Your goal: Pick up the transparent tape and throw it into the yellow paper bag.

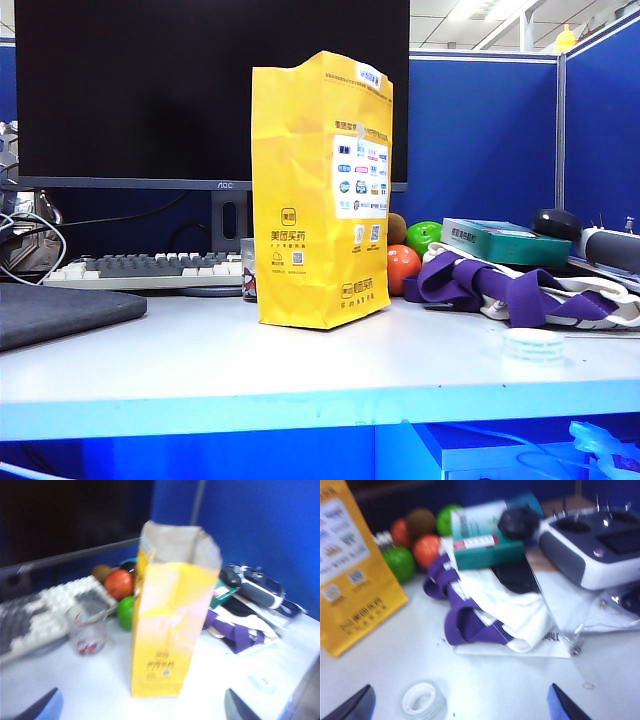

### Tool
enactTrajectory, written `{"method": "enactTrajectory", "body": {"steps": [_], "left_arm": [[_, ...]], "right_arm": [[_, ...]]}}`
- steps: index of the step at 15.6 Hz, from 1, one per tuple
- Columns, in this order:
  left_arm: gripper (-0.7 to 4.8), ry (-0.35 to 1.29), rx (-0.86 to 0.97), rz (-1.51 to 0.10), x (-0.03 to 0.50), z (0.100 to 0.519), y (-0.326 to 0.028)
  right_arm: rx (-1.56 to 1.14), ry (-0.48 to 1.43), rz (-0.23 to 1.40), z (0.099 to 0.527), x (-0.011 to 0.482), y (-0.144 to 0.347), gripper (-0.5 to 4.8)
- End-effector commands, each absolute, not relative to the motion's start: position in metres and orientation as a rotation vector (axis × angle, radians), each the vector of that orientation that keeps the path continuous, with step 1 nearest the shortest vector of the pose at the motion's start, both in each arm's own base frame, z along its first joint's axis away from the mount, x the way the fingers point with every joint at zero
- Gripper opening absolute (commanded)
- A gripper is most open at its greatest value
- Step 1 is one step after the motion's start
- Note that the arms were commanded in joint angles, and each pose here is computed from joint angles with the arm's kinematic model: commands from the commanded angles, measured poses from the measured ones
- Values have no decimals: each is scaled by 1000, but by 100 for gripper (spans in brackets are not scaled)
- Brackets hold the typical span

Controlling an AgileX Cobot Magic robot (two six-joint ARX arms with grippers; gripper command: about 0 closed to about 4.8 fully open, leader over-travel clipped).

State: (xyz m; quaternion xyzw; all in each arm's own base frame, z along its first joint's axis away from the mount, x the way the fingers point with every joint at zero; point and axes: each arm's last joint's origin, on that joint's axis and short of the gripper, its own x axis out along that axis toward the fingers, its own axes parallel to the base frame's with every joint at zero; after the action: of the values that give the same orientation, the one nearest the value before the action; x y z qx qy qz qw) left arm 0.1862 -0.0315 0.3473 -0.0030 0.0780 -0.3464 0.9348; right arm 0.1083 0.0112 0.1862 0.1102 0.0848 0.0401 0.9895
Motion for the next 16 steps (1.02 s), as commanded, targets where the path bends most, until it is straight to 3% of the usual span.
{"method": "enactTrajectory", "body": {"steps": [1, 3, 6, 8, 12, 16], "left_arm": [[428, 152, 138, -758, 196, 346, -53], [428, 184, 212, -782, 199, 338, -73], [431, 290, 301, -837, 201, 320, -117], [435, 343, 350, -855, 200, 308, -142], [435, 369, 376, -924, 197, 297, -167], [435, 342, 330, -968, 197, 303, -170]], "right_arm": [[173, 235, 86, 220, 143, 15, 479], [167, 328, 122, 227, 168, 19, 479], [210, 468, 329, 236, 210, 30, 479], [181, 540, 343, 236, 227, 32, 479], [154, 703, 340, 218, 240, 33, 479], [157, 846, 350, 194, 245, 40, 479]]}}
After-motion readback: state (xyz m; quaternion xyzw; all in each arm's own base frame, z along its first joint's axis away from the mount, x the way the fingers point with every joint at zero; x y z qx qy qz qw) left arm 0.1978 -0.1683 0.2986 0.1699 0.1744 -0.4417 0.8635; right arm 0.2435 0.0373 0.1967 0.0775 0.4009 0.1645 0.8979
